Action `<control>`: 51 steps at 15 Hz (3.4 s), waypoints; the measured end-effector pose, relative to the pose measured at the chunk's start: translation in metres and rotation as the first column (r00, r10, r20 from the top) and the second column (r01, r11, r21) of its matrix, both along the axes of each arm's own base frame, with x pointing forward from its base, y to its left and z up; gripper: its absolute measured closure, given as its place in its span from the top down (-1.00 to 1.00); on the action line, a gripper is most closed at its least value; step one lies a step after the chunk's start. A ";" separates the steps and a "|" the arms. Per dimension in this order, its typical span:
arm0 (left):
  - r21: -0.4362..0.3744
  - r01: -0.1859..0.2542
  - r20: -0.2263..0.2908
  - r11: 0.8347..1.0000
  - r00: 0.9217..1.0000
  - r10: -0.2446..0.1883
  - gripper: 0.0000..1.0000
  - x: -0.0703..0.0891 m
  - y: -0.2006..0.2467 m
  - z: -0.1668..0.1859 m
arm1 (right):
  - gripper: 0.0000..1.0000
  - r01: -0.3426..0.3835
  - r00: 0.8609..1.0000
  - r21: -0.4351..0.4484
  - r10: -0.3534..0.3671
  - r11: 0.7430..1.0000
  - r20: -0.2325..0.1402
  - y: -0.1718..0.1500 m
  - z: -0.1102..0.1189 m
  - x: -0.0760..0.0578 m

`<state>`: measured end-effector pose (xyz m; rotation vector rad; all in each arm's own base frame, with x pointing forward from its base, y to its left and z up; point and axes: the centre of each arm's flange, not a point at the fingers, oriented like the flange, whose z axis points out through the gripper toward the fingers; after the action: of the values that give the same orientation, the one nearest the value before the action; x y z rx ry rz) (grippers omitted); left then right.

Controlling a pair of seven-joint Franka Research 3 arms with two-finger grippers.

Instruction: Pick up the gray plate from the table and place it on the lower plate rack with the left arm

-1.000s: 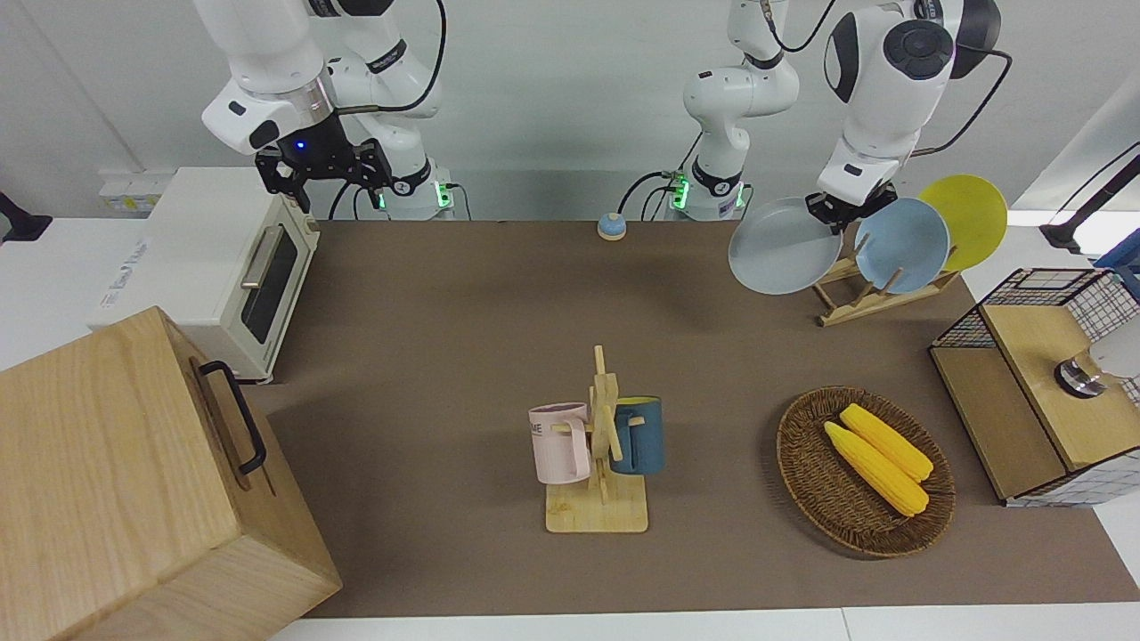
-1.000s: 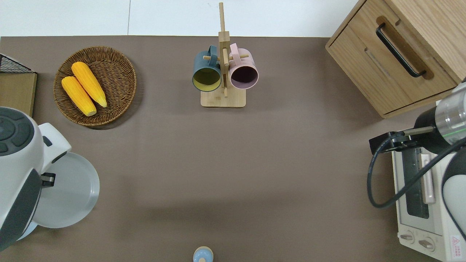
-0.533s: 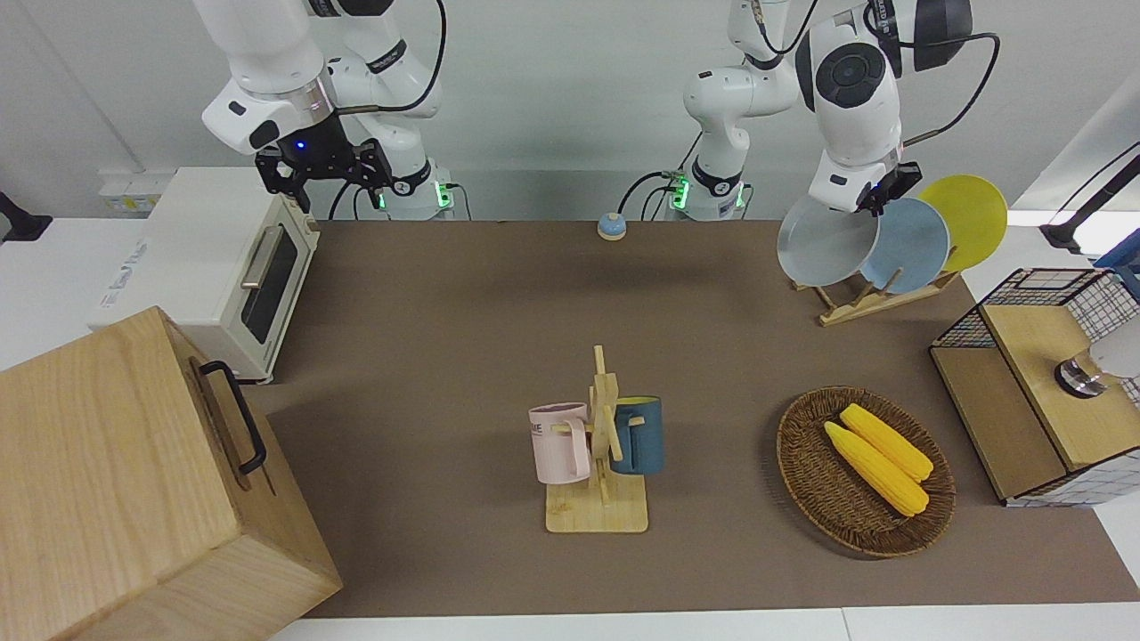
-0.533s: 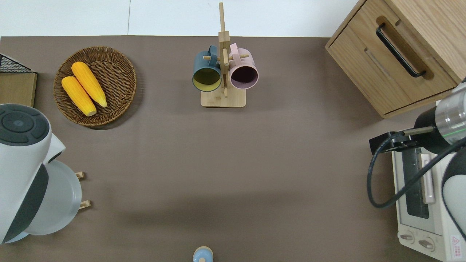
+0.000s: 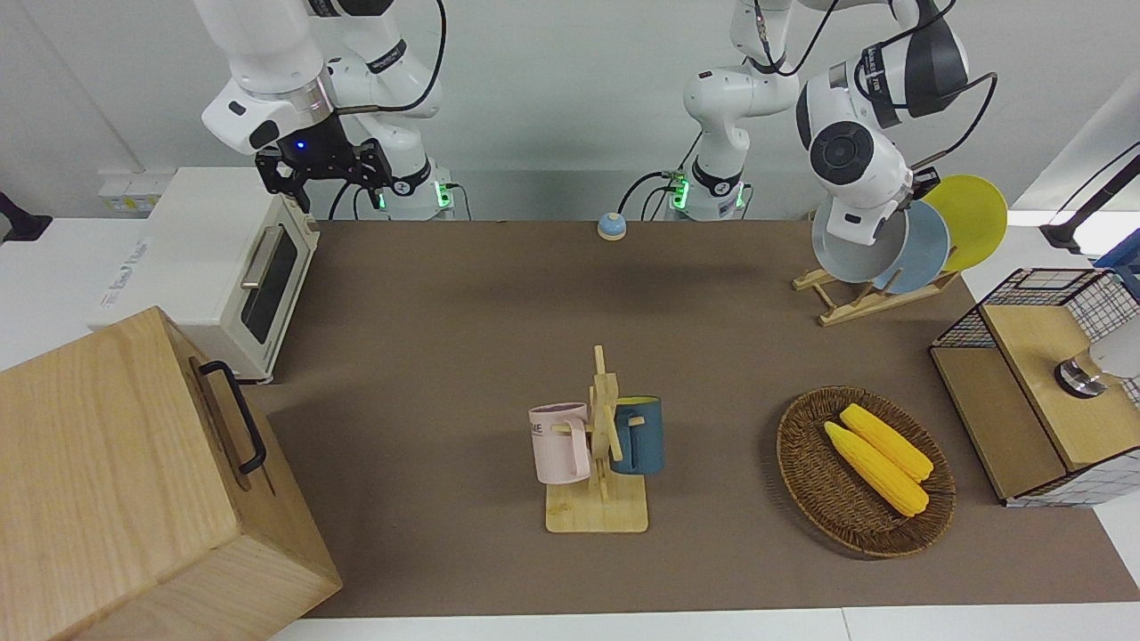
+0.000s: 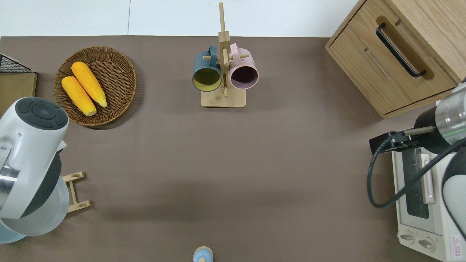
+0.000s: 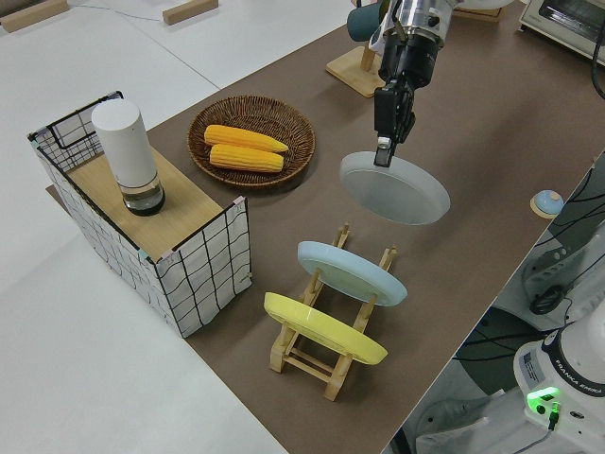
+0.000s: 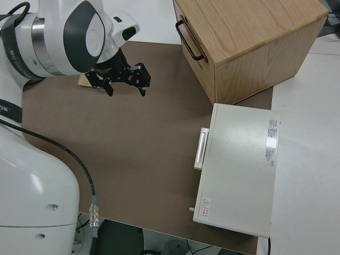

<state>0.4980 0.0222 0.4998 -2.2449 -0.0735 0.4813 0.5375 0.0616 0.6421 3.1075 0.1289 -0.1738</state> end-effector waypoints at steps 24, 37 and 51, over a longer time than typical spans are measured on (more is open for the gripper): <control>0.072 -0.007 0.013 0.997 1.000 0.006 -0.61 -0.011 0.007 -0.103 | 0.97 0.000 1.000 0.000 0.000 1.000 0.000 0.000 0.000 0.000; -0.096 -0.043 0.052 0.994 0.997 0.049 0.99 0.003 -0.006 -0.067 | 0.97 0.000 1.000 0.000 0.000 1.000 0.000 0.000 0.000 0.000; -0.723 -0.055 0.151 0.688 0.960 0.235 0.99 0.037 -0.037 0.057 | 0.97 0.000 1.000 0.000 0.000 1.000 0.000 0.000 0.000 0.000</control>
<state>0.5347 -0.0148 0.5567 -3.0928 -0.2221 0.3562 0.5375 0.0616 0.6421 3.1075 0.1290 -0.1738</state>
